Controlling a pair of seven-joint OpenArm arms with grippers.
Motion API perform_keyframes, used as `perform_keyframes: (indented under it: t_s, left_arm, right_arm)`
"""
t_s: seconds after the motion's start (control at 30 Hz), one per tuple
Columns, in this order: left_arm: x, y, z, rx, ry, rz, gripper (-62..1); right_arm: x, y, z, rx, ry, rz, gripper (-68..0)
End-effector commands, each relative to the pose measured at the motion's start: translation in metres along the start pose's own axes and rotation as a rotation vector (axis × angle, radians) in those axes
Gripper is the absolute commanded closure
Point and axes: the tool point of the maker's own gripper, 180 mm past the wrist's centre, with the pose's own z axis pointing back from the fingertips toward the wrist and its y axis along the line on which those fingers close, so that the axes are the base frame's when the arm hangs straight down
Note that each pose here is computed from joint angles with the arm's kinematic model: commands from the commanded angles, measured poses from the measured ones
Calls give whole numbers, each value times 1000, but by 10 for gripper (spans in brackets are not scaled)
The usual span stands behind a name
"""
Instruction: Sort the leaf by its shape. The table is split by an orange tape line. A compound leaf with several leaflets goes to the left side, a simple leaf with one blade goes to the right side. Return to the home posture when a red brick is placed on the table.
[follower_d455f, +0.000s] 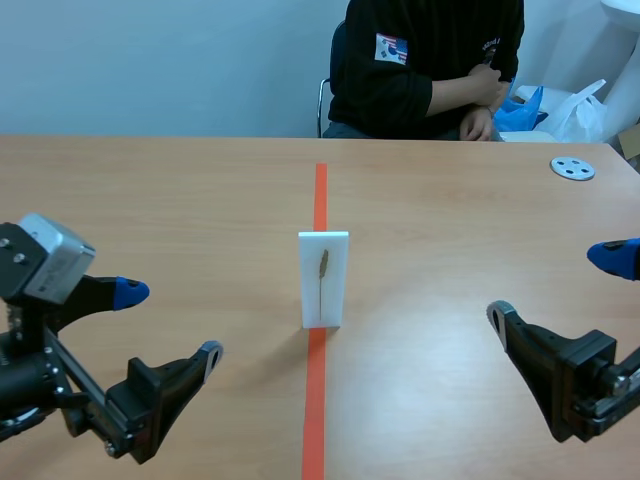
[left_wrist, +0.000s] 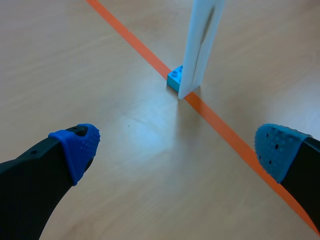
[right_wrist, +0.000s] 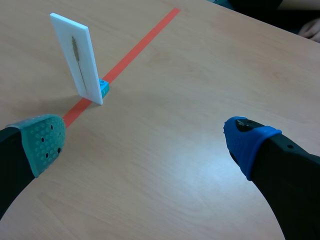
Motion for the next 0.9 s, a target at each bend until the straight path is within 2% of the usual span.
perform_keyframes:
  t_s: [0.0, 0.1, 0.3, 0.43, 0.57, 0.77, 0.87]
  left_arm:
    - [11, -3, -8, -12, -56, 9, -623]
    - [6, -6, -26, -31, -66, 6, -623]
    - [-4, -19, -64, -88, -70, -48, -623]
    - [-8, -21, -87, -90, -74, -75, -623]
    - [-6, -20, -107, -85, -102, -82, -623]
    - [-1, -33, -129, -124, -133, -74, -623]
    - [5, -36, -139, -114, -155, -74, -623]
  right_arm:
    - [10, -1, -2, 3, -33, 11, -679]
    - [10, -1, -2, 3, -33, 11, -679]
    - [10, -1, -2, 3, -33, 11, -679]
    - [10, -1, -2, 3, -33, 11, -679]
    - [10, -1, -2, 3, -33, 11, -679]
    - [10, -1, -2, 3, -33, 11, -679]
    - [10, -1, -2, 3, -33, 11, -679]
